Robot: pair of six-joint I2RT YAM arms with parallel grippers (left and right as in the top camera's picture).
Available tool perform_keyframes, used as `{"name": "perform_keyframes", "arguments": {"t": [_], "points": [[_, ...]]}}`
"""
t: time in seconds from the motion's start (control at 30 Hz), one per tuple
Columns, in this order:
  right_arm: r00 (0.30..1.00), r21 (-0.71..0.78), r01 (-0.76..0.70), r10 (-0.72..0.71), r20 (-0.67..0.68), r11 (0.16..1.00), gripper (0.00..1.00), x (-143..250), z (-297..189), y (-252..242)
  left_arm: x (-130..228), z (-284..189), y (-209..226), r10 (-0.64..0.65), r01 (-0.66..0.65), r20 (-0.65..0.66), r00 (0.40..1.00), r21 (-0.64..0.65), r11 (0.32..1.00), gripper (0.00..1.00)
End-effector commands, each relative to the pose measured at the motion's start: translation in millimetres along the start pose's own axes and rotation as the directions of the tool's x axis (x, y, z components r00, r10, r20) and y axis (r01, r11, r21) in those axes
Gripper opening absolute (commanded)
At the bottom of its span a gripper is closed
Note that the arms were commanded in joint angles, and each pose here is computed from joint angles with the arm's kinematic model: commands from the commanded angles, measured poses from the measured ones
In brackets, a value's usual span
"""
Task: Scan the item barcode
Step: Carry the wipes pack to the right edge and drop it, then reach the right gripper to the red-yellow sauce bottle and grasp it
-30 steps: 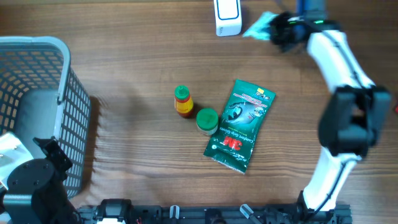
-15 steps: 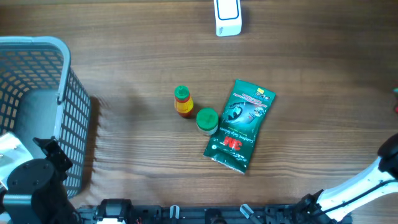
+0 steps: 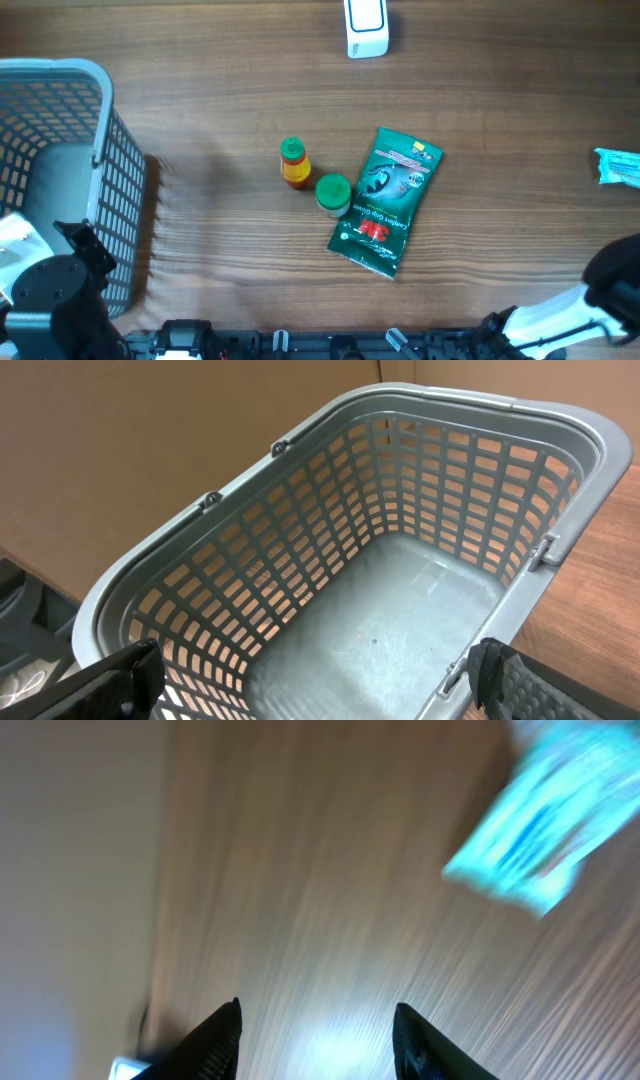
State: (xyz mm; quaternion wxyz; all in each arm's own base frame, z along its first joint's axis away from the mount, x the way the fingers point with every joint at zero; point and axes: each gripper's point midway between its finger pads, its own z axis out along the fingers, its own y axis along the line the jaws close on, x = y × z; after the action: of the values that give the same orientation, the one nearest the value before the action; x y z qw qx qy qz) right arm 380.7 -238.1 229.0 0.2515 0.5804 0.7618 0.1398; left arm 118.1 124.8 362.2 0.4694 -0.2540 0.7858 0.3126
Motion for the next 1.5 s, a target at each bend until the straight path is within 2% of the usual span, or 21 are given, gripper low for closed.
{"name": "perform_keyframes", "arguments": {"t": [0.0, 0.1, 0.13, 0.17, 0.2, 0.23, 0.3, 0.37, 0.5, 0.53, 0.57, 0.63, 0.67, 0.73, 0.83, 0.93, 0.97, 1.13, 1.27, 1.37, 1.47], "points": [[0.968, -0.137, 0.207, -0.223, -0.115, 0.969, 0.43, 80.8, -22.6, 65.1, -1.9, -1.0, 4.4, -0.003, 0.003, 0.006, 1.000, -0.019, 1.000, 1.00], [0.868, -0.136, 0.410, -0.432, -0.246, 0.902, 0.45, 185.3, -18.5, 93.0, -1.9, -1.0, 4.4, -0.003, 0.003, 0.006, 1.000, -0.018, 1.000, 1.00], [0.826, -0.147, 0.462, -0.485, -0.286, 0.874, 0.51, 215.2, -19.2, 96.3, -1.9, -1.0, 4.4, -0.003, 0.003, 0.006, 1.000, -0.018, 1.000, 1.00], [0.739, -0.189, 0.562, -0.592, -0.323, 0.805, 0.60, 255.4, -23.6, 101.0, -1.9, -1.0, 4.4, -0.003, 0.003, 0.006, 1.000, -0.019, 1.000, 1.00], [0.622, -0.251, 0.664, -0.707, -0.338, 0.704, 0.79, 292.5, -29.9, 103.5, -1.9, -1.0, 4.4, -0.003, 0.003, 0.006, 1.000, -0.019, 1.000, 1.00], [0.551, -0.288, 0.712, -0.764, -0.336, 0.640, 0.99, 311.6, -33.8, 104.4, -1.9, -1.0, 4.4, -0.003, 0.003, 0.006, 1.000, -0.019, 1.000, 1.00], [0.420, -0.358, 0.779, -0.852, -0.312, 0.515, 0.99, 344.1, -41.2, 107.2, -1.9, -1.0, 4.4, -0.003, 0.003, 0.006, 1.000, -0.018, 1.000, 1.00], [0.398, -0.405, 0.773, -0.871, -0.288, 0.488, 1.00, 369.2, -47.1, 117.7, -1.9, -1.0, 4.4, -0.003, 0.003, 0.006, 1.000, -0.019, 1.000, 1.00], [0.189, -0.560, 0.795, -0.972, -0.138, 0.233, 1.00, 439.2, -64.4, 137.6, -1.9, -1.0, 4.4, -0.003, 0.003, 0.006, 1.000, -0.019, 1.000, 1.00], [0.165, -0.578, 0.789, -0.978, -0.126, 0.208, 1.00, 453.8, -68.1, 138.0, -1.9, -1.0, 4.4, -0.003, 0.003, 0.006, 1.000, -0.019, 1.000, 1.00], [0.159, -0.596, 0.779, -0.981, -0.116, 0.196, 1.00, 468.7, -72.5, 140.1, -1.9, -1.0, 4.4, -0.003, 0.003, 0.006, 1.000, -0.019, 1.000, 1.00], [0.332, -0.579, 0.703, -0.911, -0.245, 0.412, 1.00, 490.9, -75.1, 144.9, -1.9, -1.0, 4.4, -0.003, 0.003, 0.006, 1.000, -0.018, 1.000, 1.00], [0.365, -0.578, 0.674, -0.888, -0.280, 0.460, 1.00, 502.4, -74.4, 146.4, -1.9, -1.0, 4.4, -0.003, 0.003, 0.006, 1.000, -0.018, 1.000, 1.00], [0.342, -0.616, 0.665, -0.906, -0.251, 0.422, 1.00, 521.9, -74.7, 152.7, -1.9, -1.0, 4.4, -0.003, 0.003, 0.006, 1.000, -0.019, 1.000, 1.00], [0.410, -0.520, 0.631, -0.817, -0.406, 0.576, 1.00, 544.2, -46.7, 137.0, -1.9, -1.0, 4.4, -0.003, 0.003, 0.006, 1.000, -0.019, 1.000, 1.00], [0.398, -0.384, 0.762, -0.844, -0.358, 0.522, 0.96, 555.7, 11.1, 117.4, -1.9, -1.0, 4.4, -0.003, 0.003, 0.006, 1.000, -0.019, 1.000, 1.00], [0.345, -0.388, 0.796, -0.875, -0.341, 0.465, 0.93, 568.2, 20.5, 110.7, -1.9, -1.0, 4.4, -0.003, 0.003, 0.006, 1.000, -0.019, 1.000, 1.00], [0.346, -0.253, 0.880, -0.908, -0.237, 0.402, 0.86, 573.9, 24.9, 97.1, -1.9, -1.0, 4.4, -0.003, 0.003, 0.006, 1.000, -0.019, 1.000, 1.00], [0.338, -0.182, 0.905, -0.910, -0.239, 0.384, 0.64, 576.0, 39.2, 83.1, -1.9, -1.0, 4.4, -0.003, 0.003, 0.006, 1.000, -0.018, 1.000, 1.00], [0.340, -0.155, 0.913, -0.914, -0.220, 0.377, 0.56, 571.9, 44.1, 83.5, -1.9, -1.0, 4.4, -0.003, 0.003, 0.006, 1.000, -0.019, 1.000, 1.00], [0.341, -0.151, 0.914, -0.914, -0.220, 0.378, 0.38, 571.2, 44.2, 83.1, -1.9, -1.0, 4.4, -0.003, 0.003, 0.006, 1.000, -0.019, 1.000, 1.00]]}}
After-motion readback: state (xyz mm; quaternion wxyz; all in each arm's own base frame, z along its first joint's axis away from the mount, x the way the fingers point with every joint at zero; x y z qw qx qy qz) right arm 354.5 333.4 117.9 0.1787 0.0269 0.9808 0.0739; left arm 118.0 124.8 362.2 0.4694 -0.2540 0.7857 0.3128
